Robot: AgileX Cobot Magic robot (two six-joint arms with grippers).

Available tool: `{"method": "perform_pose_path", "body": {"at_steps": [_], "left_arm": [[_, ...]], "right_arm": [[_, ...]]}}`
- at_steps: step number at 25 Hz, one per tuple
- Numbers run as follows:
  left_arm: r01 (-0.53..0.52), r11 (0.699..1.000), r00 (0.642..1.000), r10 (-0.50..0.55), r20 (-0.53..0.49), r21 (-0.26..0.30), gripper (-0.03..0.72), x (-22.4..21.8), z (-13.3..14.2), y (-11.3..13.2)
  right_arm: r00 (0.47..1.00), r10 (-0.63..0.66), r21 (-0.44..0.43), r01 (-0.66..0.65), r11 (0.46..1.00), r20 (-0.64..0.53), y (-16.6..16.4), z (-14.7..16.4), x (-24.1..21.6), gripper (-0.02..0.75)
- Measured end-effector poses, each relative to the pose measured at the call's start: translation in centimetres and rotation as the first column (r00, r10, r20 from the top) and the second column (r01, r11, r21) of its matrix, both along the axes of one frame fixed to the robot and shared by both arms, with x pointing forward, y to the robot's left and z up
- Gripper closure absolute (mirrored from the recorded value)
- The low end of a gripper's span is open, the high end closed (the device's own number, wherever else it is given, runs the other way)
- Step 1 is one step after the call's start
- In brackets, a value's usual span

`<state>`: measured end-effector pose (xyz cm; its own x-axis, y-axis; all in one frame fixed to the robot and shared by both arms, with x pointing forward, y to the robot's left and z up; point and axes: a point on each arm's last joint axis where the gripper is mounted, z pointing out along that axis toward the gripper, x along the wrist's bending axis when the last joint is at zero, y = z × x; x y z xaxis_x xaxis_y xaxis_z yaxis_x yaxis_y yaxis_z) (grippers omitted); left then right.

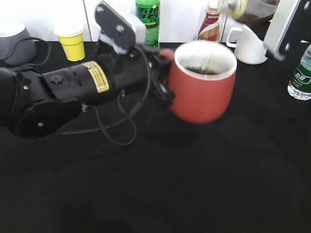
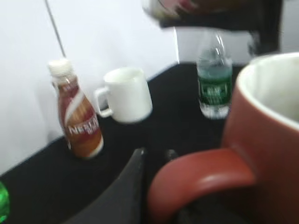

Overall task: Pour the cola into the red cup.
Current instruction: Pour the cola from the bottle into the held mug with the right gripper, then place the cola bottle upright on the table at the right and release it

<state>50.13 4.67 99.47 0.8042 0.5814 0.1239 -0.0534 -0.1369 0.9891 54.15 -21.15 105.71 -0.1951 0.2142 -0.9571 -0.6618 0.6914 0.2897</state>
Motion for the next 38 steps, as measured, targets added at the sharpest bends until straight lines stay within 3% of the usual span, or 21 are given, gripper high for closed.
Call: {"method": "perform_pose_path", "body": {"at_steps": [4,7,10,16,20,22,25,28,32,38], "left_arm": [[-0.043,0.998,0.999,0.044,0.011,-0.045,0.617,0.9,0.4,0.9],[-0.12,0.992,0.993,0.121,0.019,-0.05,0.617,2.5,0.8,3.1],[-0.233,0.968,0.97,0.239,0.051,-0.093,0.617,4.4,2.6,6.8],[-0.463,0.881,0.881,0.469,0.055,-0.099,0.617,7.9,2.9,14.8],[-0.556,0.829,0.83,0.557,0.003,-0.057,0.617,9.7,0.0,18.3],[-0.557,0.827,0.829,0.559,0.004,-0.077,0.617,10.3,-1.4,18.7],[-0.56,0.828,0.828,0.56,-0.015,-0.035,0.617,11.0,-4.6,18.6],[-0.606,0.795,0.795,0.603,-0.067,-0.037,0.617,11.6,-8.0,19.7],[-0.638,0.77,0.768,0.633,-0.101,-0.022,0.617,11.8,-10.4,20.8],[-0.637,0.77,0.769,0.632,-0.099,-0.031,0.617,12.7,-11.5,20.8]], "right_arm": [[0.964,0.044,0.282,0.032,0.959,-0.261,0.0,0.0,0.0,0.242],[0.856,0.164,0.528,0.141,0.837,-0.49,0.0,0.1,0.0,0.242],[0.742,0.286,0.653,0.26,0.711,-0.607,0.0,0.1,0.0,0.242],[0.714,0.319,0.676,0.286,0.679,-0.623,0.0,0.1,0.0,0.243],[0.715,0.322,0.682,0.287,0.673,-0.62,0.0,0.2,0.0,0.243],[0.723,0.33,0.71,0.307,0.633,-0.607,-0.2,0.4,0.1,0.243],[0.732,0.335,0.742,0.335,0.58,-0.593,-0.5,0.7,0.4,0.243],[0.733,0.336,0.744,0.337,0.576,-0.592,-0.5,0.7,0.4,0.243],[0.73,0.332,0.741,0.344,0.576,-0.597,-0.5,0.6,0.5,0.243],[0.709,0.329,0.728,0.374,0.575,-0.624,-0.5,-0.5,1.0,0.243]]}}
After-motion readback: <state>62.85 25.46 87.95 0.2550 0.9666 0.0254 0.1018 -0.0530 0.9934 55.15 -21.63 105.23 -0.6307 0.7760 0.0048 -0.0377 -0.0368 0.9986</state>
